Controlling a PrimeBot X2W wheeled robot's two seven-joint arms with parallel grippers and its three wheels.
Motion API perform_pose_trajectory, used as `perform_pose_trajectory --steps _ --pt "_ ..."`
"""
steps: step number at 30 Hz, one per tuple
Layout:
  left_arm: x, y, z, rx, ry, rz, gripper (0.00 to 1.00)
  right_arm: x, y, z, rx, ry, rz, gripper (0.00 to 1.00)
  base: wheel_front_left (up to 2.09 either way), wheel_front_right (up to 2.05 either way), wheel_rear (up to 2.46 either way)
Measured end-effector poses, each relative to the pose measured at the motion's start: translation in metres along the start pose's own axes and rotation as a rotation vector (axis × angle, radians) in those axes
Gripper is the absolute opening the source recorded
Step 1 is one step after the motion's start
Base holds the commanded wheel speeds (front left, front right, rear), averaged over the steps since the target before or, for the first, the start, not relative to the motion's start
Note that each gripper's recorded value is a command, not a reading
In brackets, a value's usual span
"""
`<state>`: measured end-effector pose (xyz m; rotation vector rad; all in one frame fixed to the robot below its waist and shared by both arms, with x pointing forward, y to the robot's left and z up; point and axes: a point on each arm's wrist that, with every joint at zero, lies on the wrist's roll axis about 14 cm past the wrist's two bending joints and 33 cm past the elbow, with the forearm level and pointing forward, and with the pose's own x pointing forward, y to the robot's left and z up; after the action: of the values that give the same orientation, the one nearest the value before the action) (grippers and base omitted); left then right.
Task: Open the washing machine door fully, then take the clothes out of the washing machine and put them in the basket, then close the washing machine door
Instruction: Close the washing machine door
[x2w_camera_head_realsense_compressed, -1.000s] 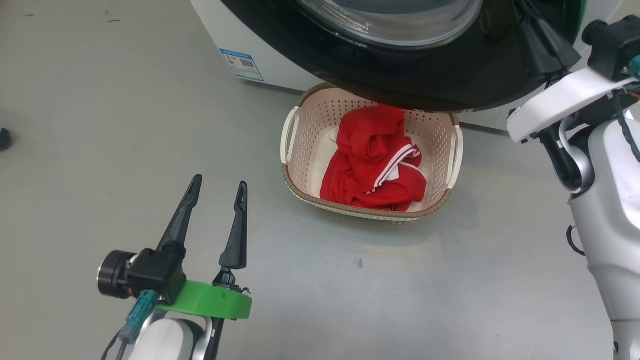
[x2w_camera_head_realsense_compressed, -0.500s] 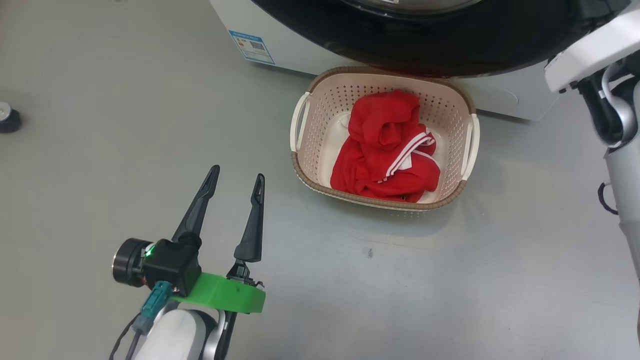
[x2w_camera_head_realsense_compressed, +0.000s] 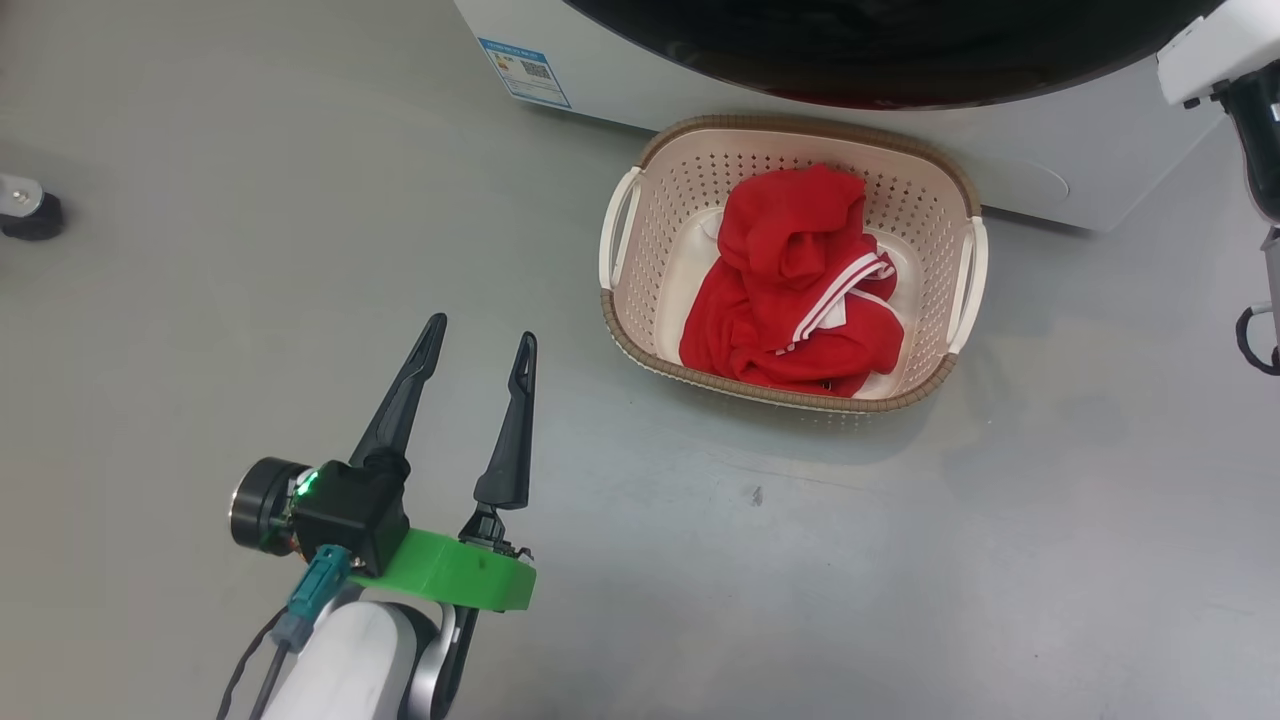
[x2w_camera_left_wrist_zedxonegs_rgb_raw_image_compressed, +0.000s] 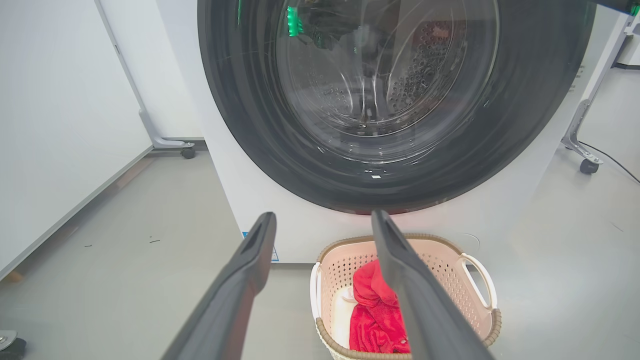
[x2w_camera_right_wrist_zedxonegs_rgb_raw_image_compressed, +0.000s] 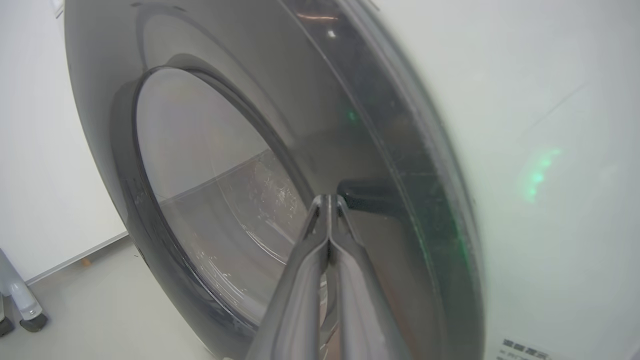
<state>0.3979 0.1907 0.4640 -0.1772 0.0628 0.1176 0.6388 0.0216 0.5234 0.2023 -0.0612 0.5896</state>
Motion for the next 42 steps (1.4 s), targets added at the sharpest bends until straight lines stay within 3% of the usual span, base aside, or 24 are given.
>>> perform_pose_trajectory --steps 9,21,34,35,37,38,39,42 --pt "0.001 0.002 0.003 0.002 -0.01 0.005 1.0 0.0 0.002 -0.003 0.021 -0.012 0.002 0.0 0.0 0.0 0.0" --pt "0.001 -0.003 0.011 0.0 -0.033 -0.009 1.0 -0.028 0.037 -0.025 0.016 0.031 0.069 0.0 0.0 0.0 0.0" --pt "0.005 -0.018 0.019 -0.005 -0.065 -0.053 1.0 -0.082 0.019 -0.038 0.05 0.067 -0.025 0.0 0.0 0.0 0.0" --pt "0.005 -0.02 0.02 -0.006 -0.068 -0.059 1.0 -0.087 0.017 -0.039 0.052 0.073 -0.034 0.11 0.0 0.0 0.0" --pt "0.005 -0.023 0.022 -0.009 -0.073 -0.069 1.0 -0.096 0.017 -0.041 0.056 0.084 -0.047 0.52 0.0 0.0 0.0" --pt "0.005 -0.024 0.023 -0.007 -0.076 -0.074 1.0 -0.1 0.017 -0.042 0.058 0.087 -0.052 0.86 0.0 0.0 0.0" --pt "0.005 -0.025 0.024 -0.003 -0.08 -0.08 1.0 -0.104 0.017 -0.042 0.061 0.089 -0.057 1.0 0.0 0.0 0.0" --pt "0.004 -0.029 0.026 -0.001 -0.086 -0.09 1.0 -0.116 0.019 -0.041 0.063 0.092 -0.069 1.0 0.0 0.0 0.0"
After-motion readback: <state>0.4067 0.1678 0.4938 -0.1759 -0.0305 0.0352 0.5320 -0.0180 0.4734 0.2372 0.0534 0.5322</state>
